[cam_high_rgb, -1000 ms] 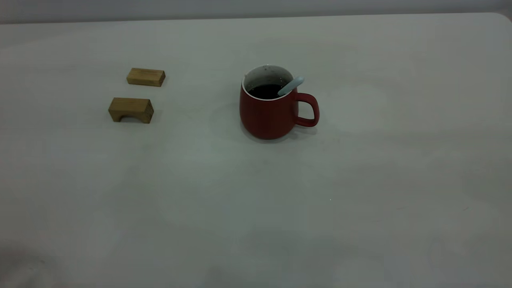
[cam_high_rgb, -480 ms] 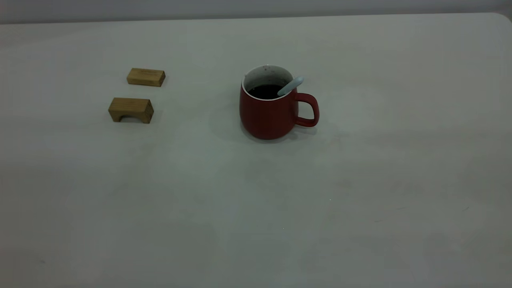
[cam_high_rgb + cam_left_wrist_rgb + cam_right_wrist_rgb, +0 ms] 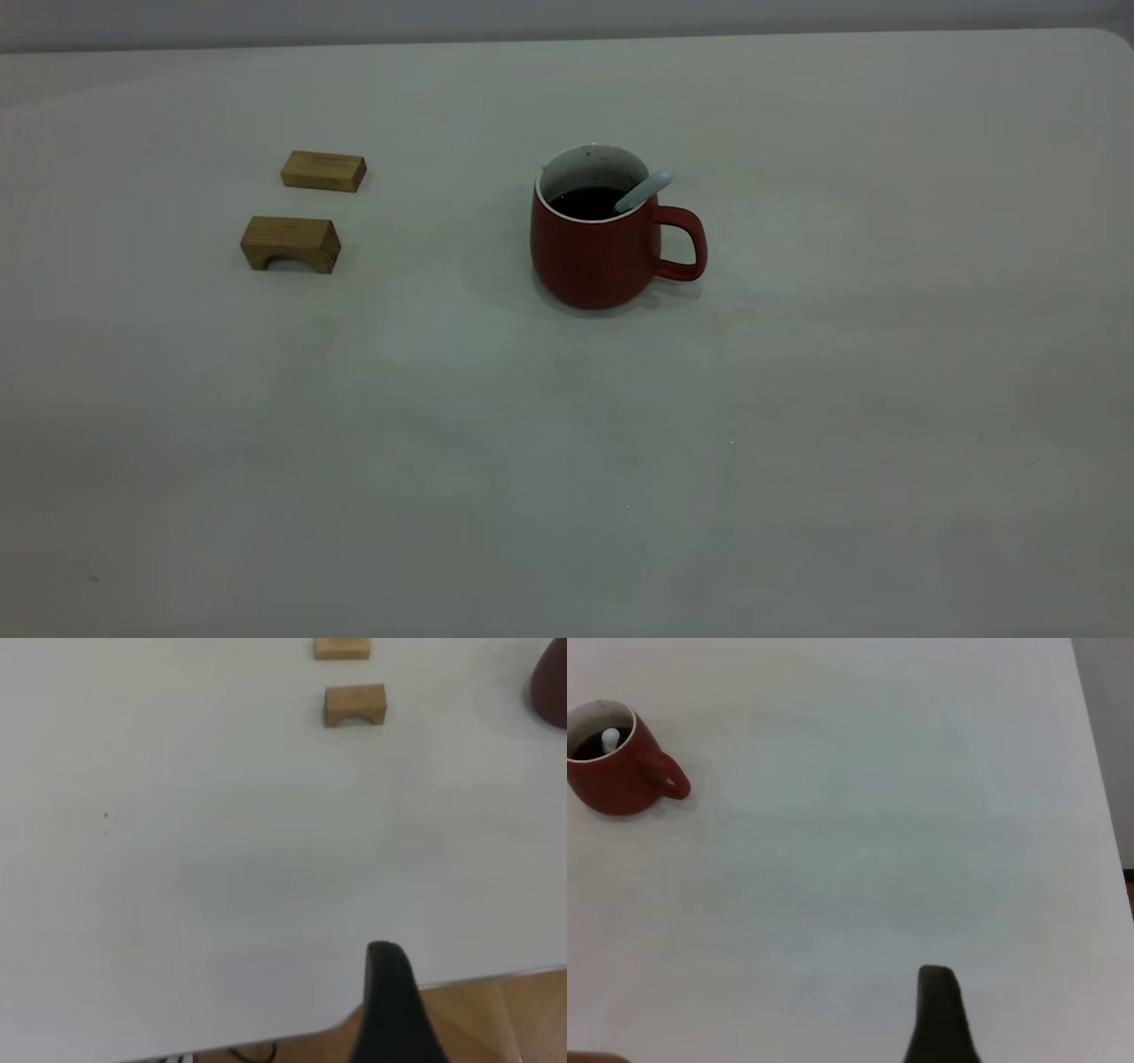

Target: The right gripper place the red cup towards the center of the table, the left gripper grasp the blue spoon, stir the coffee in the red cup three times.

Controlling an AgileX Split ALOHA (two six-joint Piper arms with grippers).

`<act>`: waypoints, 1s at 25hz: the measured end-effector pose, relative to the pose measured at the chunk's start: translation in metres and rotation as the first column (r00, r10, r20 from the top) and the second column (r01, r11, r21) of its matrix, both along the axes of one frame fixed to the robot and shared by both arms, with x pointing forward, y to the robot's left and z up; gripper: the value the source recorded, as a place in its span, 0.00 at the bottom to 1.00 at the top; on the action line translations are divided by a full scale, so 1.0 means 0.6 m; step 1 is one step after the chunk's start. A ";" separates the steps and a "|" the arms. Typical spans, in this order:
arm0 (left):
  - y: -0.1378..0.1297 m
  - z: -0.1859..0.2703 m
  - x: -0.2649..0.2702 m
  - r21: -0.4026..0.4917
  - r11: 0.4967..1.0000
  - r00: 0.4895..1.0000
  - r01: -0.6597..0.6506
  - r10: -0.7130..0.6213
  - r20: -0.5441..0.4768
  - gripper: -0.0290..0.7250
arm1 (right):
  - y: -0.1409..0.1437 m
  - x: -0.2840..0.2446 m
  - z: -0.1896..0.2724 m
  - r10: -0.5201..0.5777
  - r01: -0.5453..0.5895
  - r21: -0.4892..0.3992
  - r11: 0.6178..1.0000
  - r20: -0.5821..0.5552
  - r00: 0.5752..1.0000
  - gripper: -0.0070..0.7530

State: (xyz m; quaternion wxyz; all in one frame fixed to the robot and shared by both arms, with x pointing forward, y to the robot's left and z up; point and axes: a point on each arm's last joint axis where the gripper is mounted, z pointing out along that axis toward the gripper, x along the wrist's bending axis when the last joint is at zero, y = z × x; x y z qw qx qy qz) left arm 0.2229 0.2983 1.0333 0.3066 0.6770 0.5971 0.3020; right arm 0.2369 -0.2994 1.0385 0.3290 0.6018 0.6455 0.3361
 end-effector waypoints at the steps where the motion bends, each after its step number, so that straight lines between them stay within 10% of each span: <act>1: 0.000 -0.001 -0.001 0.000 1.000 1.000 -0.007 0.007 0.004 0.77 | 0.000 0.000 0.000 0.000 0.000 0.000 1.000 0.000 1.000 0.79; 25: -0.001 -0.001 -0.001 -0.003 1.000 1.000 -0.029 0.029 0.004 0.77 | 0.000 0.000 0.000 0.000 0.000 0.000 1.000 0.000 1.000 0.79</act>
